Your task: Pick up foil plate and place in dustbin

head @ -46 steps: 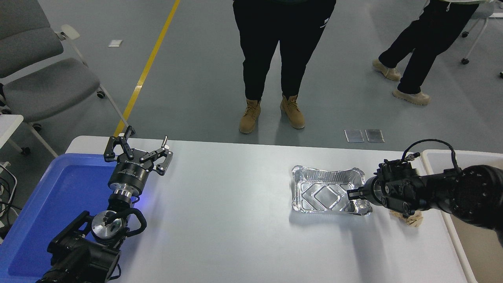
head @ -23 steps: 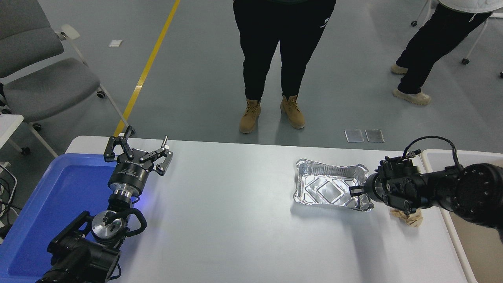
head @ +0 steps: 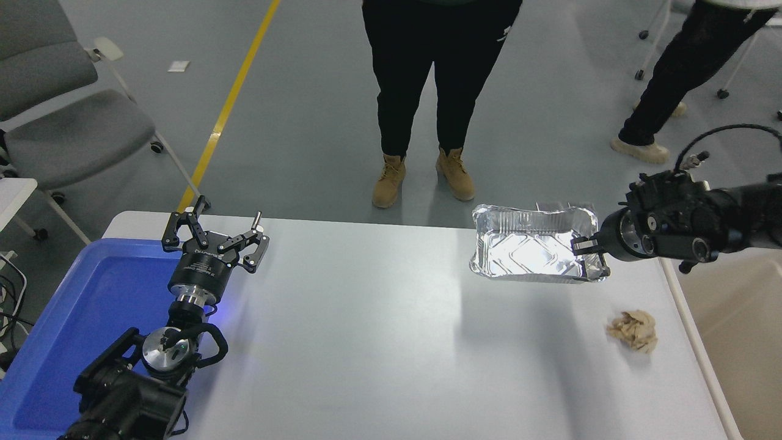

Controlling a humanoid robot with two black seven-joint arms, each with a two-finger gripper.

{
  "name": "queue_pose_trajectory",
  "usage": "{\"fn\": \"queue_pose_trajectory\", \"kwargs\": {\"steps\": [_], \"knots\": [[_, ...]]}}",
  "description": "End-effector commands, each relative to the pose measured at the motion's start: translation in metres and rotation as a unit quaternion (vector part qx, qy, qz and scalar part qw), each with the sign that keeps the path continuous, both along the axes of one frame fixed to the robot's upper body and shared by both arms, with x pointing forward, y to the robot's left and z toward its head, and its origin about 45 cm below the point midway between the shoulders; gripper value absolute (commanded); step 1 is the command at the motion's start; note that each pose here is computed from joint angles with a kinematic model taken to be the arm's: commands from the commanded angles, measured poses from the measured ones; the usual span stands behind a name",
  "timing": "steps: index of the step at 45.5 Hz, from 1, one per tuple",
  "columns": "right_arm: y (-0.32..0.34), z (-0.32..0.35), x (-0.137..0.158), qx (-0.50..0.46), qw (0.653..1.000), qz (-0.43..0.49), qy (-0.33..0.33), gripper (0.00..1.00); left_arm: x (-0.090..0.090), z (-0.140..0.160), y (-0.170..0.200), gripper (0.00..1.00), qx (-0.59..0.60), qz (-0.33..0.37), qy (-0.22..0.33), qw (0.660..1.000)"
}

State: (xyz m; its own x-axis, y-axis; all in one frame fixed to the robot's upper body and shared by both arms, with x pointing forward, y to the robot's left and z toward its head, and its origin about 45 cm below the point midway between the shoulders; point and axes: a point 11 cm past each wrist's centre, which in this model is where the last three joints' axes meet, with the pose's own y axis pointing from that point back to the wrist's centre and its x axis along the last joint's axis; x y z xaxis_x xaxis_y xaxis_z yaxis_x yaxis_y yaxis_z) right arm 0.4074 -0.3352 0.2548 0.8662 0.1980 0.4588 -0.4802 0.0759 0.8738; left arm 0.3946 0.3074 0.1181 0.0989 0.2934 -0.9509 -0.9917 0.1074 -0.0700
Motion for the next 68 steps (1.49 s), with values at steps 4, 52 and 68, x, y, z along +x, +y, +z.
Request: {"fn": "queue_pose_trajectory", "kwargs": {"steps": [4, 52, 68], "knots": [[-0.004, 0.105, -0.021, -0.002, 1.0, 0.0, -0.002, 0.0, 0.0, 0.0, 0.0, 0.99, 0.0, 0.0, -0.001, 1.0], [-0.146, 0.232, 0.015, 0.147, 0.933, -0.233, -0.233, 0.0, 0.0, 0.0, 0.0, 0.99, 0.0, 0.0, -0.001, 1.0], [-0.301, 0.189, -0.002, 0.167, 0.793, -0.424, -0.404, 0.0, 0.0, 0.0, 0.0, 0.99, 0.0, 0.0, -0.001, 1.0]]}}
